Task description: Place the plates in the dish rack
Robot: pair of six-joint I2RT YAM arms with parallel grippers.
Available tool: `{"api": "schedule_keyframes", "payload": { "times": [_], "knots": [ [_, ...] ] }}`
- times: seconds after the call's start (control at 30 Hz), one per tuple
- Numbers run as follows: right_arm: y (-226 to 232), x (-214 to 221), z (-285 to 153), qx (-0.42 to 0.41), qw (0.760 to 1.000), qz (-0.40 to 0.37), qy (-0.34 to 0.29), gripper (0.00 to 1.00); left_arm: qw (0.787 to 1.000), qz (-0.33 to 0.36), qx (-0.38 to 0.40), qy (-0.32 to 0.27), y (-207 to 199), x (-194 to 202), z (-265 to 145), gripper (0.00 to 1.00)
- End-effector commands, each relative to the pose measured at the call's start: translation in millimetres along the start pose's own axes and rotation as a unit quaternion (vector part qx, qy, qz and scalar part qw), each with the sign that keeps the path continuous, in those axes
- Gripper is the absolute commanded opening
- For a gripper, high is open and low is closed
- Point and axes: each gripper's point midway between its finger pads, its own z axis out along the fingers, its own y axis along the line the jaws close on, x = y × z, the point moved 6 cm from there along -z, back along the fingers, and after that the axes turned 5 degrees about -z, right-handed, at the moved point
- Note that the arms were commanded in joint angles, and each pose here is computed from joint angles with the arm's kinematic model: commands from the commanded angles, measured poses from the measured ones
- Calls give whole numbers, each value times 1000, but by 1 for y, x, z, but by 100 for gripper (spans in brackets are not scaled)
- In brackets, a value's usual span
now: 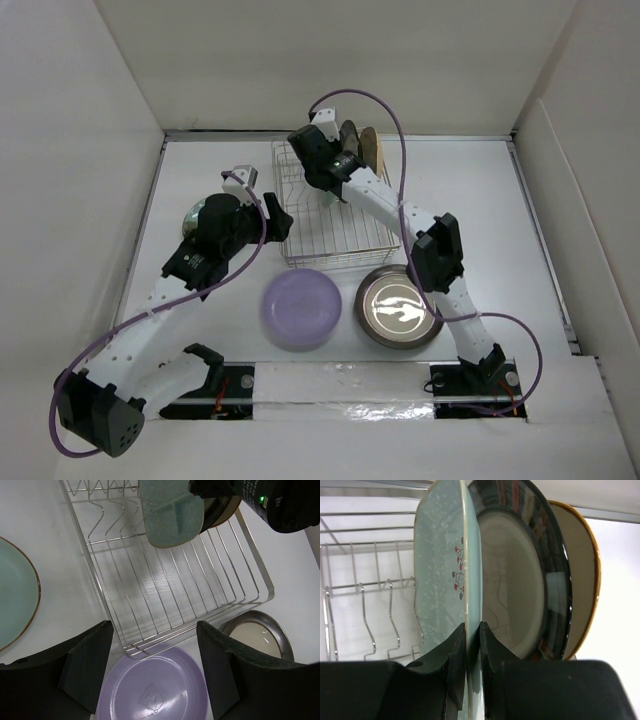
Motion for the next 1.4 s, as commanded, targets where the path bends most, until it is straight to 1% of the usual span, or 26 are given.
{"api": "schedule_keyframes", "payload": {
  "times": [0.0,0.23,0.37,0.47,0.53,0.57,0.6,0.63,0.67,0.7,0.73,0.77,0.8,0.83,0.87,0.9,0.97,1.0,1.03,1.07,1.1,1.13,1.17,1.23,1.27,1.37],
  "knots": [
    [-10,-64,-37,-43,989,117,-86,20,1000,-2,1,-13,1,-3,1,64],
    [7,-66,-29,-70,982,145,-102,38,1000,1,-9,9,4,3,12,65],
    [9,-75,-28,-96,975,163,-113,49,1000,0,-23,-5,7,0,9,65],
    [0,-83,-41,-116,971,170,-123,52,999,2,-45,-13,13,-1,9,64],
    [-24,-107,-68,-142,958,191,-157,54,999,3,-53,-8,16,1,12,62],
    [-32,-110,-77,-151,955,196,-164,59,998,2,-57,-2,17,3,14,61],
    [-31,-90,-77,-162,958,181,-150,61,998,3,-60,2,18,5,16,58],
    [-61,-109,-105,-174,944,214,-183,63,998,4,-61,9,19,7,19,55],
    [-71,-105,-115,-183,939,222,-188,63,998,4,-60,13,19,9,20,51],
    [-65,-66,-111,-199,945,206,-156,60,998,4,-59,17,19,10,21,42],
    [-101,-77,-143,-214,925,249,-190,52,998,4,-54,20,17,10,22,35],
    [-109,-60,-151,-226,921,256,-190,16,998,4,-52,20,16,9,22,25],
    [-116,-43,-158,-250,908,280,-188,0,999,5,-49,19,15,8,21,17],
    [-112,21,-145,-248,923,262,-134,0,999,5,-43,18,14,8,20,4],
    [-138,33,-165,-257,912,288,-140,0,999,5,-40,12,12,5,18,0],
    [-145,58,-167,-259,911,298,-119,0,999,5,-37,8,11,3,17,0],
    [-162,142,-170,-229,922,312,-26,0,1000,5,-18,9,6,3,14,0],
    [-171,164,-170,-195,914,356,8,0,1000,3,-18,6,7,0,14,0],
    [-183,199,-171,-159,922,349,61,2,1000,3,-8,6,5,-1,13,0],
    [-186,229,-170,-144,922,348,92,17,1000,2,-3,5,3,-2,12,0],
    [-194,236,-178,-146,902,394,95,26,1000,2,2,4,1,-3,11,1],
    [-201,257,-179,-117,901,398,124,35,1000,0,10,4,-1,-4,9,5],
    [-203,266,-179,-108,895,412,132,60,1000,1,16,3,-3,-4,8,7],
    [-207,273,-184,-100,879,444,138,70,1000,1,28,-1,-6,-6,3,10],
    [-211,274,-184,-88,876,453,140,78,999,1,32,-6,-8,-7,1,10],
    [-209,280,-178,-63,876,450,164,86,999,1,47,-13,-11,-9,-7,12]
  ]
}}
